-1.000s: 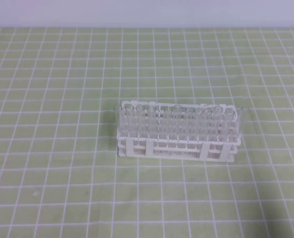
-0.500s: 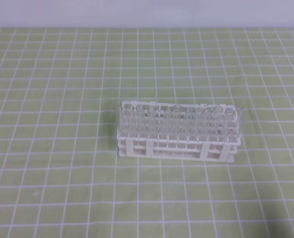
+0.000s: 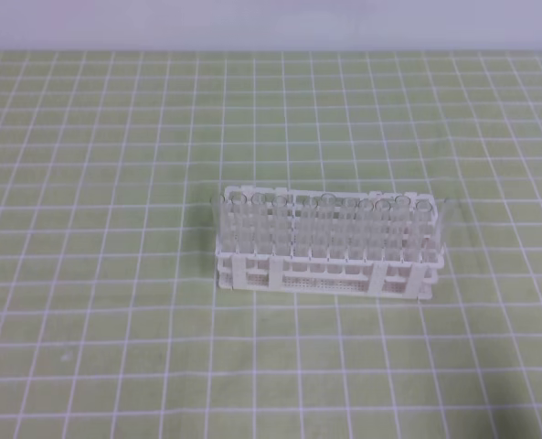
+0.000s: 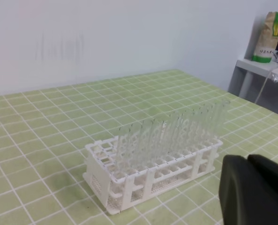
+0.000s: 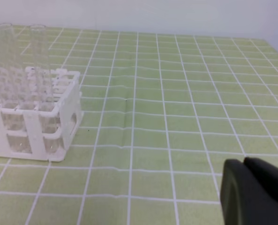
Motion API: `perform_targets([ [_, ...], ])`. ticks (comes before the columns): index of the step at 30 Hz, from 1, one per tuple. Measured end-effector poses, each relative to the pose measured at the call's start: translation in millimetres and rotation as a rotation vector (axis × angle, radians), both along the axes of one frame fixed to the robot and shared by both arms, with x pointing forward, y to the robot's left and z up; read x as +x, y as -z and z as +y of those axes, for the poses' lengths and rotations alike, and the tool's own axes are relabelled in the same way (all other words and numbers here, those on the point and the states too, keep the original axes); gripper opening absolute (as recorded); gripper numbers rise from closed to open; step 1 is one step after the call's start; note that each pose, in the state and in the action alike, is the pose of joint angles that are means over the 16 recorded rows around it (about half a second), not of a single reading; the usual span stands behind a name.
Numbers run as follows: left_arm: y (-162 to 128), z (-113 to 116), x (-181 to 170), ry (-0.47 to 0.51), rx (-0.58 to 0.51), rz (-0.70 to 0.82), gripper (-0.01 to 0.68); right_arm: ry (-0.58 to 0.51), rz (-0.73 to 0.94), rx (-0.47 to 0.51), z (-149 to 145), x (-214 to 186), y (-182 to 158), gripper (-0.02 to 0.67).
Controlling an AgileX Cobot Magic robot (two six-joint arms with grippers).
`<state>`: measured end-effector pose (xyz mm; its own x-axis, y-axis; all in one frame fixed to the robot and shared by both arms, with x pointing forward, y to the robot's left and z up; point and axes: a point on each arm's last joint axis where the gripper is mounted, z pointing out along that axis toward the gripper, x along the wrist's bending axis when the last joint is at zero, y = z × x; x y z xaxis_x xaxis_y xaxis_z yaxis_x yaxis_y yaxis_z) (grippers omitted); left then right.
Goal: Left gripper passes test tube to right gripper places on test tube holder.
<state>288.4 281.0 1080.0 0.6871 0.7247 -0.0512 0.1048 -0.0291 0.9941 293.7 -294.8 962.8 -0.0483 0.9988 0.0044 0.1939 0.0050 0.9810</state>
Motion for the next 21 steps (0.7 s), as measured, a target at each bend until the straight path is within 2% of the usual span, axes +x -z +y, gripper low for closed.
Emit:
perform_targets([
  [12,4.5,-1.2,1.0,-0.010,0.020,-0.012,-0.002,0.000,0.000,0.000,0.0,0.0,0.0,-0.016],
  [21,9.8,-1.2,-0.1,-0.062,0.044,-0.029,-0.003,0.000,0.000,0.000,0.0,0.0,0.0,-0.016],
])
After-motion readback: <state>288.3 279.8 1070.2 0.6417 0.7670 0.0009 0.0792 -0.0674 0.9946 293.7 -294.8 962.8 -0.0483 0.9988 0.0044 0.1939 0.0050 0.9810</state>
